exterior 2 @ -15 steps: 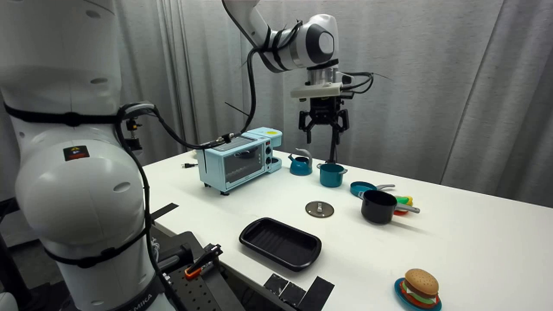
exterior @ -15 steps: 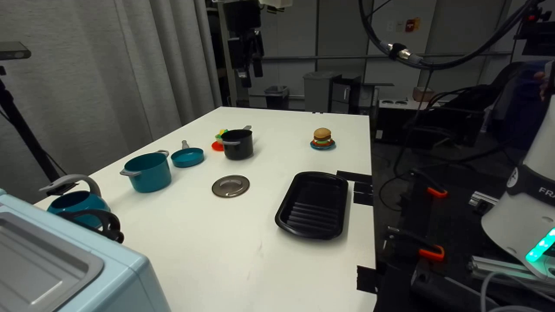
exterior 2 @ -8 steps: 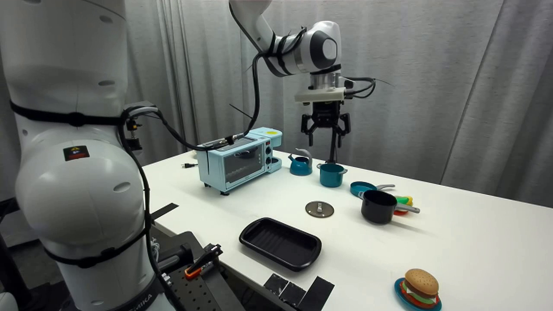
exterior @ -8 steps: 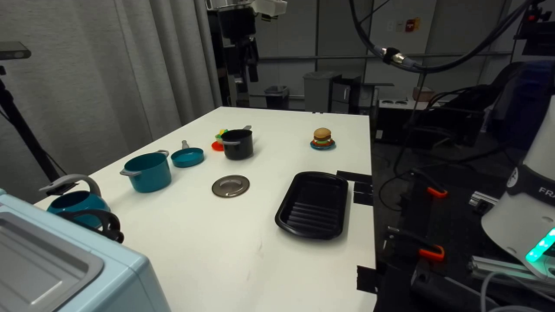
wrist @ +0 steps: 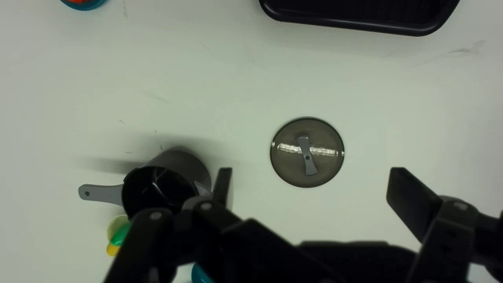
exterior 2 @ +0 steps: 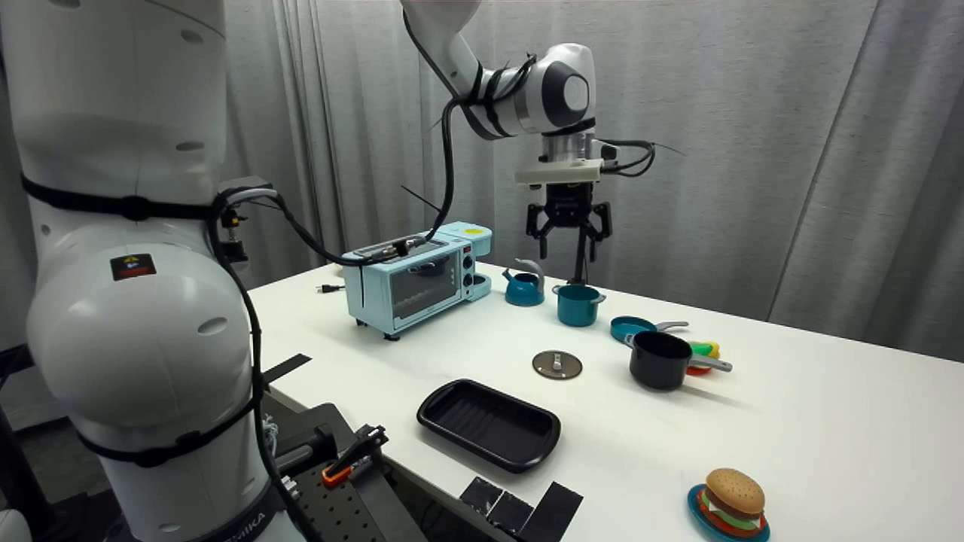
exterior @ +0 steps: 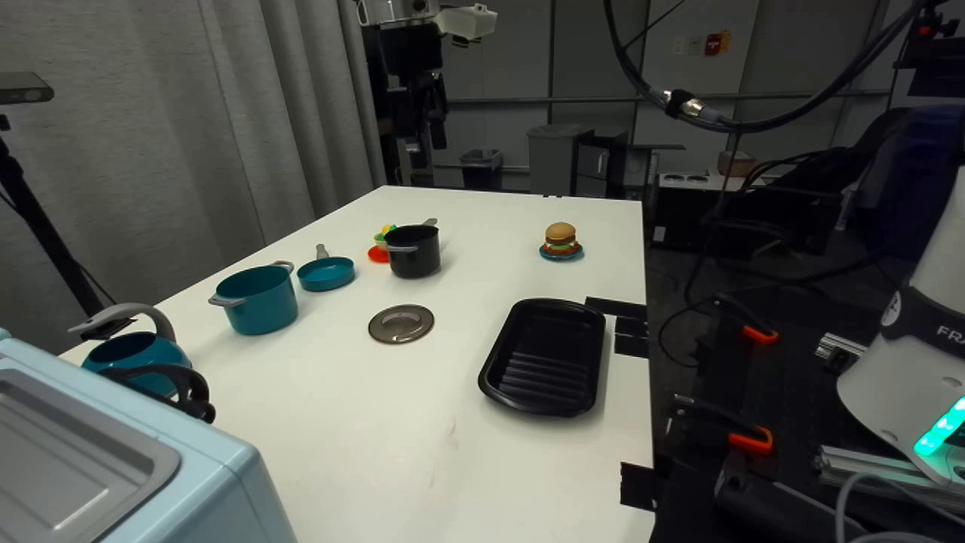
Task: Put the lid on the blue pot
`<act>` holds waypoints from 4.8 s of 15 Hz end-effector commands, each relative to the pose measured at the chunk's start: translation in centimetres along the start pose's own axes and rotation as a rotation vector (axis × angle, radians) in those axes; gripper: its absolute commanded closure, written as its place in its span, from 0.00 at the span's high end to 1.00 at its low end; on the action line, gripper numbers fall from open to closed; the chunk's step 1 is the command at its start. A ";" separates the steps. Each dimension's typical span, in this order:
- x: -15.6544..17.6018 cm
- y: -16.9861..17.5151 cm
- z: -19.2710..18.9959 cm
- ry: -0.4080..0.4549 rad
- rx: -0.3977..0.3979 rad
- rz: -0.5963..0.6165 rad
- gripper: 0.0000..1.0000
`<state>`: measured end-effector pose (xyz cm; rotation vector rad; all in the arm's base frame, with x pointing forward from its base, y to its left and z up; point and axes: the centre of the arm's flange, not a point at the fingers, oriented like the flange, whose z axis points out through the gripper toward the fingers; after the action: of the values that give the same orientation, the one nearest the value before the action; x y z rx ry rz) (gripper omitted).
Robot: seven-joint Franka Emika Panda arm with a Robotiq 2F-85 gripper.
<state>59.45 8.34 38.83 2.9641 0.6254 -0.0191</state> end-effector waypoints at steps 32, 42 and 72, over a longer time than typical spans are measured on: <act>7.5 -4.4 17.1 -0.030 0.030 -0.085 1.00; 8.6 -4.9 19.0 -0.030 0.032 -0.086 1.00; 12.0 -3.2 25.6 -0.040 0.031 -0.069 0.27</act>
<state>68.14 13.39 13.14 2.9655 0.7377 -0.1125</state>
